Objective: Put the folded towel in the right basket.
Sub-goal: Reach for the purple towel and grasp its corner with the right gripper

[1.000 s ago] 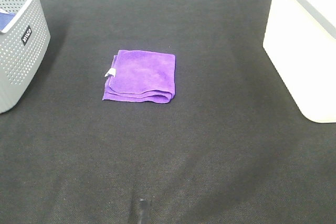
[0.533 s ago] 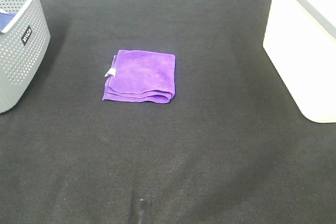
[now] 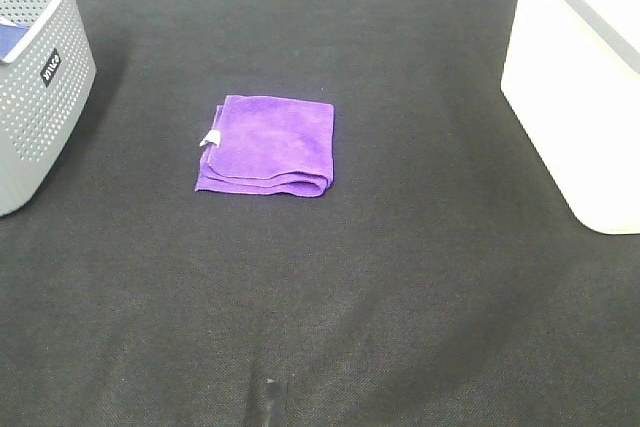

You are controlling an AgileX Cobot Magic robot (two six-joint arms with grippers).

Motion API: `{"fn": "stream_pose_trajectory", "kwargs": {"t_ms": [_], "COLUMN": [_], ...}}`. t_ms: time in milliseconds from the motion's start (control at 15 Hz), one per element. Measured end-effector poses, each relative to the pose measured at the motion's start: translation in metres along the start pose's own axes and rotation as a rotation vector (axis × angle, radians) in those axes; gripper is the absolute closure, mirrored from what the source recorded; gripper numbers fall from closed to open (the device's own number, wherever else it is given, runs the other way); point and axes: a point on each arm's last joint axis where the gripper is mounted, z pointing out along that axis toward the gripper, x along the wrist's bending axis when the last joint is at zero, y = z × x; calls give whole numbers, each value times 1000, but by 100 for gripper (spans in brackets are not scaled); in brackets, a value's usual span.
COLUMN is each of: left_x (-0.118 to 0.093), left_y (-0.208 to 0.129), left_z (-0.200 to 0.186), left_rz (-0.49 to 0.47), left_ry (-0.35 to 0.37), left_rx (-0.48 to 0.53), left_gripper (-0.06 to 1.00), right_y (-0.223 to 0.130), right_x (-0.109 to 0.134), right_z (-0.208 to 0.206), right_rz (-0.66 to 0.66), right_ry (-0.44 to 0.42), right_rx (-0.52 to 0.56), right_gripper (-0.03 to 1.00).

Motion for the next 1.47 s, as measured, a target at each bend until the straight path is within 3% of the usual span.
{"fn": "stream_pose_trajectory", "kwargs": {"t_ms": [1467], "left_x": [0], "left_y": [0], "left_z": [0], "left_rz": [0], "left_ry": [0], "left_rx": [0], "left_gripper": [-5], "right_y": [0], "right_x": [0], "right_z": [0], "right_rz": [-1], "right_ry": [0], "right_rx": [0], "right_gripper": [-1]}}
